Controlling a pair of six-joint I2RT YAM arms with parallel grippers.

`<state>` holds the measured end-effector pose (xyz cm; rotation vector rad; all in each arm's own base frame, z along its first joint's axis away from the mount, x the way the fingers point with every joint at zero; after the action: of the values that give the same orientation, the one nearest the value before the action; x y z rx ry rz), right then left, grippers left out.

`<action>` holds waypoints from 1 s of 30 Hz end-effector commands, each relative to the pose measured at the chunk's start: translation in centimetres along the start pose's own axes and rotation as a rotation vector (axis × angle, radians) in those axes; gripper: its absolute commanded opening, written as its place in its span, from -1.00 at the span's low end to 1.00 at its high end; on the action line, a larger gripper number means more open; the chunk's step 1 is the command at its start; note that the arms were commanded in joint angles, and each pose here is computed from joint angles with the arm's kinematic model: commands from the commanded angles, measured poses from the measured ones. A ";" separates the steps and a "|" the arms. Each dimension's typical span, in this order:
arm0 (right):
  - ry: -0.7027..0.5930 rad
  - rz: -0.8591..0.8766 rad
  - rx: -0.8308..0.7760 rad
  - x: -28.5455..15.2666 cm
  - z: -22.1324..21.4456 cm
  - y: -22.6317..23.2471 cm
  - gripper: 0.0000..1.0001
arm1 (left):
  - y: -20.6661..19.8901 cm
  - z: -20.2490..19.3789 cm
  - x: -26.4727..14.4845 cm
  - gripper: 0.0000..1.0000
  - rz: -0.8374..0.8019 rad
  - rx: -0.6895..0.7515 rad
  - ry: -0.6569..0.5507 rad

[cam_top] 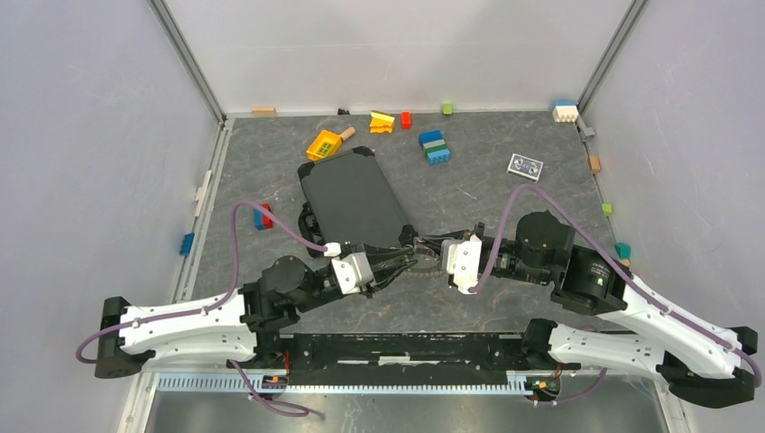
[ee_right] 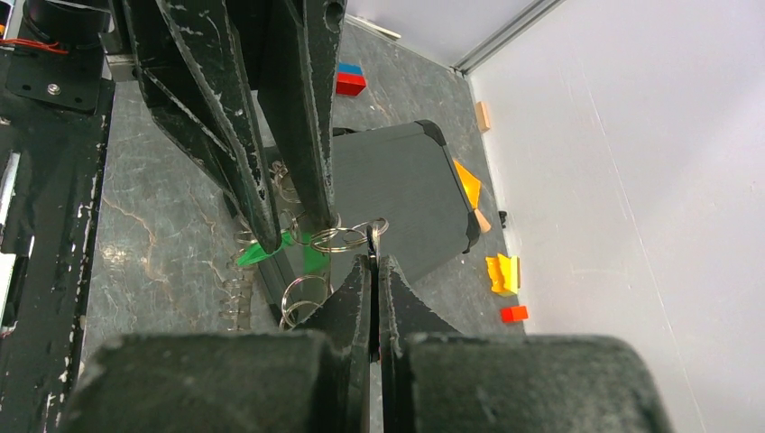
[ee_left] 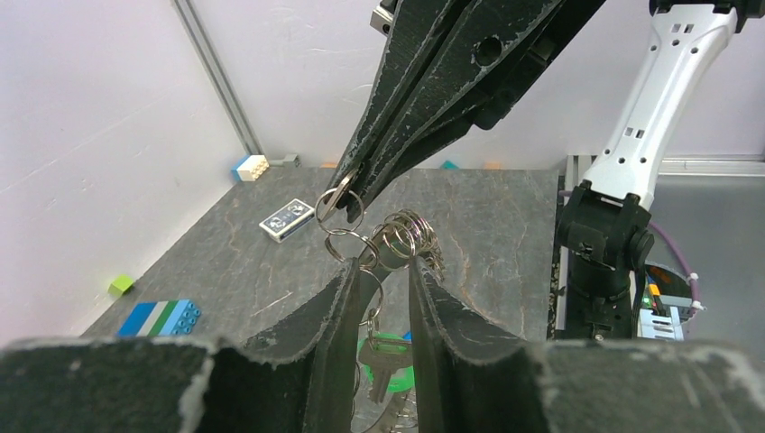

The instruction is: Remove the keys from the keyring

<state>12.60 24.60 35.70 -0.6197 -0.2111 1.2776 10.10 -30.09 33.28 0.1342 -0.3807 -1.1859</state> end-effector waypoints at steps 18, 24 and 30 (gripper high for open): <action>-0.082 -0.043 -0.006 -0.5 2.2 -1.1 -1.00 | 1.1 1.2 1.3 -0.34 0.081 -0.067 -0.047; -0.086 -0.033 -0.009 -0.6 2.1 -0.9 -1.00 | 1.6 1.0 1.3 -0.35 0.115 -0.071 -0.035; -0.086 -0.019 -0.017 -0.6 1.9 -0.5 -1.00 | 1.9 1.0 1.1 -0.36 0.136 -0.074 -0.033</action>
<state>12.47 24.44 35.71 -0.6194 -0.2130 1.2804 11.45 -30.76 32.59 0.1185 -0.3386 -1.1139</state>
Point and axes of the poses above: each gripper's point midway between its finger pads, its own x axis out along the fingers, its own y axis along the line the jaws close on, z = x × y, the point moved 2 cm from there along -x, back along the fingers, and after that the axes turned 5 degrees about x, right-handed, at the moved point
